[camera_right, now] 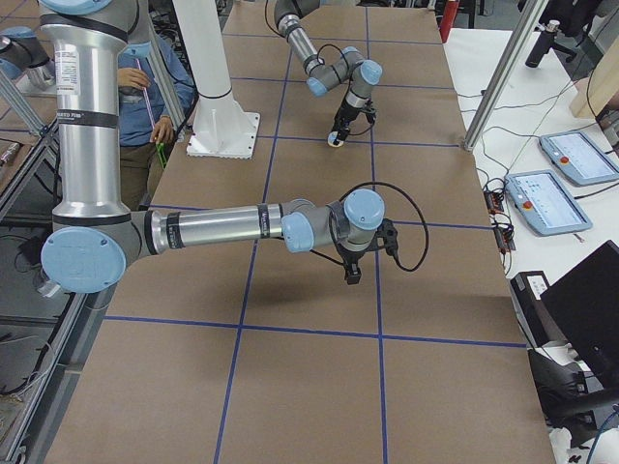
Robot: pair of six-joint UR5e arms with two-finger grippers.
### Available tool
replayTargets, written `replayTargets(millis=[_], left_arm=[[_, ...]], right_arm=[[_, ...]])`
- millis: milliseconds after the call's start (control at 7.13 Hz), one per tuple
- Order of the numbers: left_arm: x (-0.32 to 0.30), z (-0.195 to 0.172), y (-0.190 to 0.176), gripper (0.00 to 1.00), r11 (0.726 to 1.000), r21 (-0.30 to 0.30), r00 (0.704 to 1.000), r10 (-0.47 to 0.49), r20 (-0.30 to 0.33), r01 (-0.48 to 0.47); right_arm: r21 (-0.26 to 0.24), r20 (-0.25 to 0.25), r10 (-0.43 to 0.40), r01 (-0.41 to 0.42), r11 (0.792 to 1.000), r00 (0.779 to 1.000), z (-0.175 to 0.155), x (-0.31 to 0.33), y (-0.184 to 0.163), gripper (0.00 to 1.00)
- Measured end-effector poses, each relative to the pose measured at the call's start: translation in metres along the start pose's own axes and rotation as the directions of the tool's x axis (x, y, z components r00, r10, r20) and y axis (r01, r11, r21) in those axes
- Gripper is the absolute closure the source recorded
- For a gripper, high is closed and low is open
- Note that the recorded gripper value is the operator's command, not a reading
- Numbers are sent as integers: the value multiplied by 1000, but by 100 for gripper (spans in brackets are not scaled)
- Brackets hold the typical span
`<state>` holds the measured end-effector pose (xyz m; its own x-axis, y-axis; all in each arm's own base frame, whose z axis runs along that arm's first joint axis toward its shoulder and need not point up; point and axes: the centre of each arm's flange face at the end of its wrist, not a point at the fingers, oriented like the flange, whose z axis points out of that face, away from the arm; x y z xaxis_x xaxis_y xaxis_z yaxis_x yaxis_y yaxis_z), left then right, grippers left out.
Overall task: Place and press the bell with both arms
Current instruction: 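Lower the blue bell onto the table with the left gripper, then open the left gripper and lift away while the right arm reaches in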
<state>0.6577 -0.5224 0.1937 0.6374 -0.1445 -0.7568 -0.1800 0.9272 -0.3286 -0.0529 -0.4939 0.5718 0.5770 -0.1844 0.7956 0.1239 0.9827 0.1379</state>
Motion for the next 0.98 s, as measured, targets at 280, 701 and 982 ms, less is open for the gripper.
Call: replayTargets(millis=[280, 701, 982], left_arm=[[4, -22, 2, 9, 999, 21, 999, -35, -29, 36], [-37, -90, 13, 1, 995, 86, 992, -34, -125, 45], [-151, -105, 30, 1, 991, 129, 989, -14, -150, 34]], right_arm=[[23, 10, 36, -36, 999, 999, -8, -27, -24, 0], [45, 47, 131, -133, 990, 990, -8, -142, -80, 0], [72, 25, 207, -208, 975, 978, 27, -279, -102, 2]])
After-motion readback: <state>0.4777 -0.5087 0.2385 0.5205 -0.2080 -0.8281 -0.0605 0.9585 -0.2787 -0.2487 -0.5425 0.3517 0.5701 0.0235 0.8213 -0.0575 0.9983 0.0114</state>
